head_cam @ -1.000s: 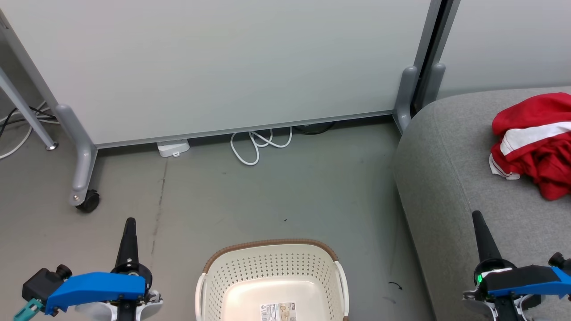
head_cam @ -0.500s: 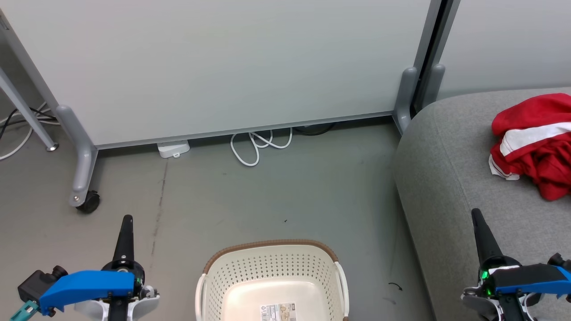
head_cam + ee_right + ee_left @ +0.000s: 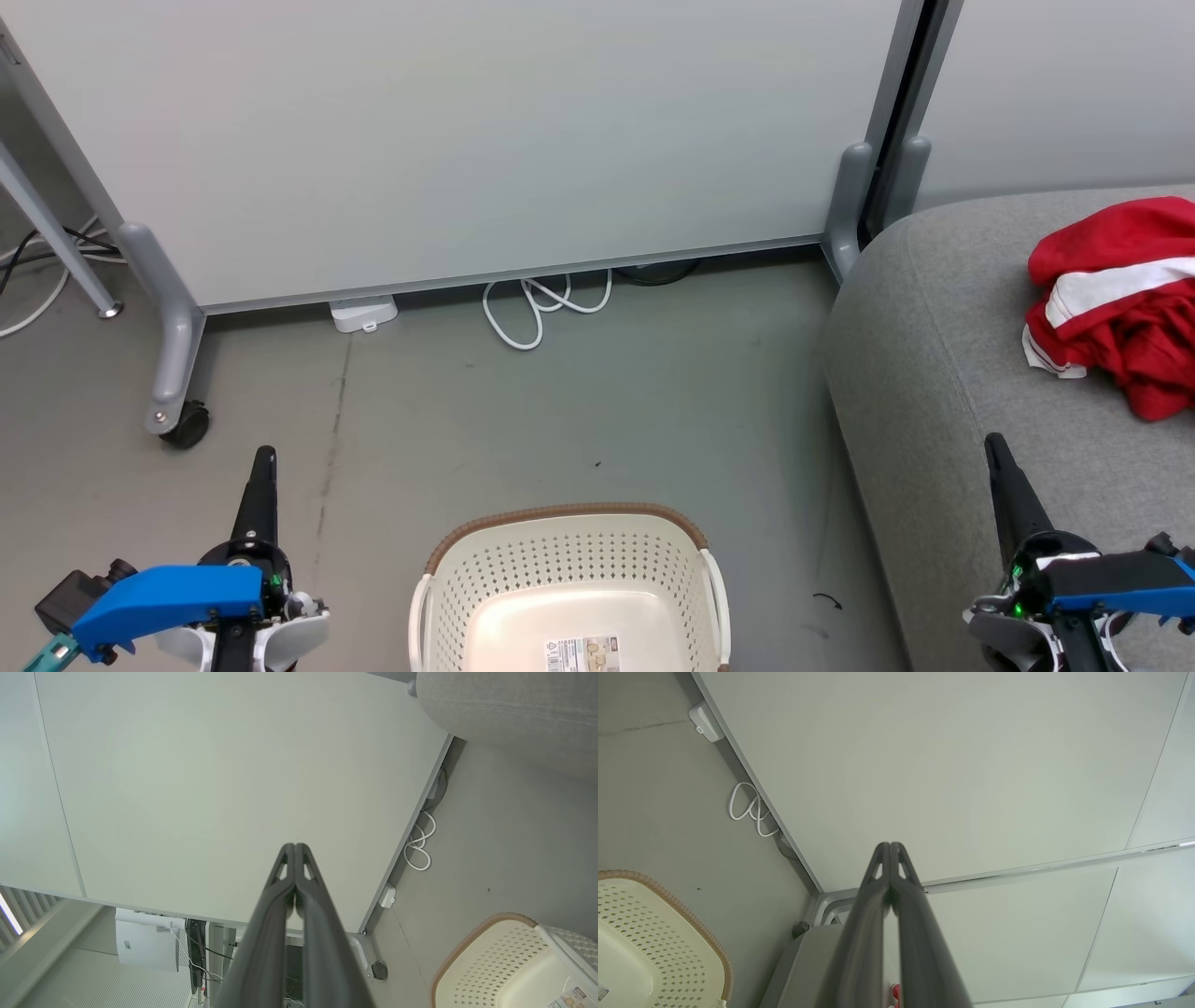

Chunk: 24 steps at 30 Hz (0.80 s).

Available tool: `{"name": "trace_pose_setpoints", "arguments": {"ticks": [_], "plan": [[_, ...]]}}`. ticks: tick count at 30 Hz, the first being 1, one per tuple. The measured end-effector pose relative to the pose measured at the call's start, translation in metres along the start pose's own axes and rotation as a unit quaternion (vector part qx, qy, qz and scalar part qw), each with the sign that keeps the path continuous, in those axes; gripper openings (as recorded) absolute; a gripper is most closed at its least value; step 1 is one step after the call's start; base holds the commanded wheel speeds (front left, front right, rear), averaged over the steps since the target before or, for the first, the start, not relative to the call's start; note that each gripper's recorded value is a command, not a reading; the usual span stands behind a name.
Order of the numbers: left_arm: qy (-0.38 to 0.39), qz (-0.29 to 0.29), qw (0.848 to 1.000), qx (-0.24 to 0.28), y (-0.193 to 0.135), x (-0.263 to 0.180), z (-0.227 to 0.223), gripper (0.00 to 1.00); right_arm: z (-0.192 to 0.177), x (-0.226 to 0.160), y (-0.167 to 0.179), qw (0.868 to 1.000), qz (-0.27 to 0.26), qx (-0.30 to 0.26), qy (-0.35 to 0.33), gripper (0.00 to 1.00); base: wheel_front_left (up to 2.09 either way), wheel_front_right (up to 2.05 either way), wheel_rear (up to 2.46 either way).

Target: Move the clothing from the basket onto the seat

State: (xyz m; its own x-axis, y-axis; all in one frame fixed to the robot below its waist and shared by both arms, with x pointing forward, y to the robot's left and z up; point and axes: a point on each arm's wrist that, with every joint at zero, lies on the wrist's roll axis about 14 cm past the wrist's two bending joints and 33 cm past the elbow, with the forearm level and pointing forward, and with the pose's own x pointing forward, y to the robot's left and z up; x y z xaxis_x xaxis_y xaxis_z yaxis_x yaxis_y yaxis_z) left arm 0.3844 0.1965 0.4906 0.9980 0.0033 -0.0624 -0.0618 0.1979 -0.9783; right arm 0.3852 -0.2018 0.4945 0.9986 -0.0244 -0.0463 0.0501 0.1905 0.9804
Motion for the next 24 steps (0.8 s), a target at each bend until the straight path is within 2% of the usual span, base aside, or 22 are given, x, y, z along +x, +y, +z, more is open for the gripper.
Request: {"name": "trace_pose_setpoints", "arguments": {"ticks": [24], "plan": [[-0.001,-0.019,0.996,-0.088,-0.0094,0.0017,0.0053,0.00,-0.0011,0.0012,0.0078,0.996,0.015,0.086,0.010,0.00,0.00,0.00,0.00]]}}
